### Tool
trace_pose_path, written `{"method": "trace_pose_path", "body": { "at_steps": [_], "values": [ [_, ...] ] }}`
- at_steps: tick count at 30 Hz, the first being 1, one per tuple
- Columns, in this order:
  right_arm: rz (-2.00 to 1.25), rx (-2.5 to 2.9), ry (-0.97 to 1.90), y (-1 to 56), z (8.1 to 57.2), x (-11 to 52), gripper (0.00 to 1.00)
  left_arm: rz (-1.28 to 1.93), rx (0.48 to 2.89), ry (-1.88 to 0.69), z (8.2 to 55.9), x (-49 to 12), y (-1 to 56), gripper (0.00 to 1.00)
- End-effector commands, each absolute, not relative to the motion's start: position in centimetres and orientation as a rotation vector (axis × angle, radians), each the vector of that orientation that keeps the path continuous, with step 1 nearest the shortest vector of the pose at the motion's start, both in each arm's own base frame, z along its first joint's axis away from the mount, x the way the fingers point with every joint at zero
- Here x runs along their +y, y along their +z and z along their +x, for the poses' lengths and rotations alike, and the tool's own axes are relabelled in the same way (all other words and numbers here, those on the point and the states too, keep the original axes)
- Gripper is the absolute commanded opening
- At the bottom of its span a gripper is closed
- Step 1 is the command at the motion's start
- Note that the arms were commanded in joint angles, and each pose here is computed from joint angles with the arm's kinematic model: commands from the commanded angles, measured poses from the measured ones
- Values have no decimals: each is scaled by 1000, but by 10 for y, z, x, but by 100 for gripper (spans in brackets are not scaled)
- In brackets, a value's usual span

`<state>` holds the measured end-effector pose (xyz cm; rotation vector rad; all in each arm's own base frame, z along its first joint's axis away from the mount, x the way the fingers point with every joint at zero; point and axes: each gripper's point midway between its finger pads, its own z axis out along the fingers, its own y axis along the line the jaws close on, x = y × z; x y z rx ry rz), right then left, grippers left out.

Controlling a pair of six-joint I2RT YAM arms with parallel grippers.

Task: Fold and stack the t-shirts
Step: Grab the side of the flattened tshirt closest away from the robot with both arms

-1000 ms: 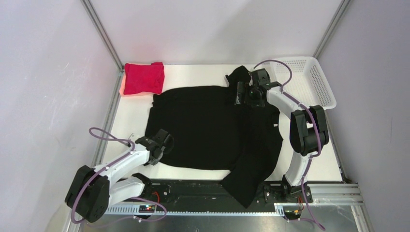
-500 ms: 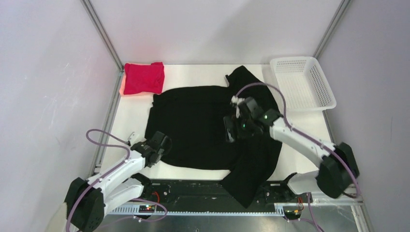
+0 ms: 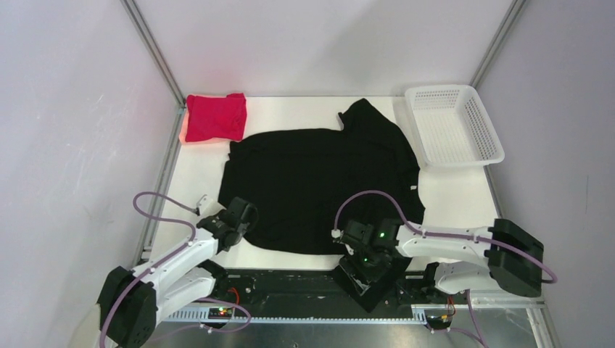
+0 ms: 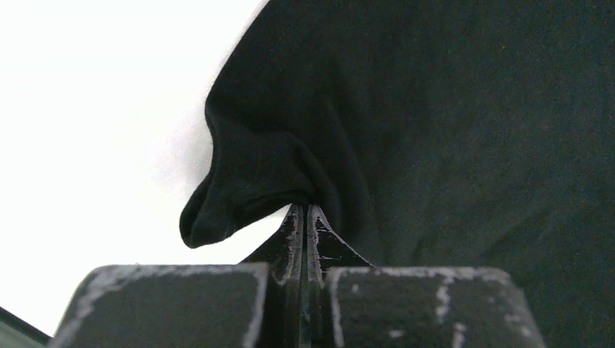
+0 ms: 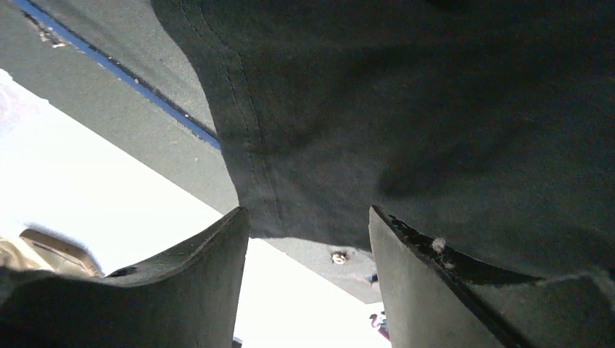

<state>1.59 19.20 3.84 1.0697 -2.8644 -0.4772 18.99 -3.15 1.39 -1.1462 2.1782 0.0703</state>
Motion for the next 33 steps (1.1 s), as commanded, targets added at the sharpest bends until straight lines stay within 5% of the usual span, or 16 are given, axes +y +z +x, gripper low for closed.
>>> {"method": "trace_pose_path", "body": {
  "at_steps": [1, 14, 18, 21, 25, 33],
  "values": [
    [1110, -2854, -428, 22, 9, 202, 65, -1118, 2182, 64, 198, -36, 15, 0],
    [1211, -2866, -55, -15, 1, 180, 63, -1139, 2159, 52, 196, -33, 13, 0],
    [1204, -2879, 44, -23, 1, 173, 46, -1138, 2154, 54, 195, -32, 13, 0],
    [1190, -2905, 102, -27, 6, 170, 21, -1140, 2149, 54, 194, -31, 12, 0],
    [1191, -2946, 130, -22, 16, 169, 1, -1139, 2150, 42, 194, -32, 13, 0],
    [1033, -3114, -120, 26, 46, 175, 0, -1145, 2109, -115, 195, -42, 29, 0]
  ]
}}
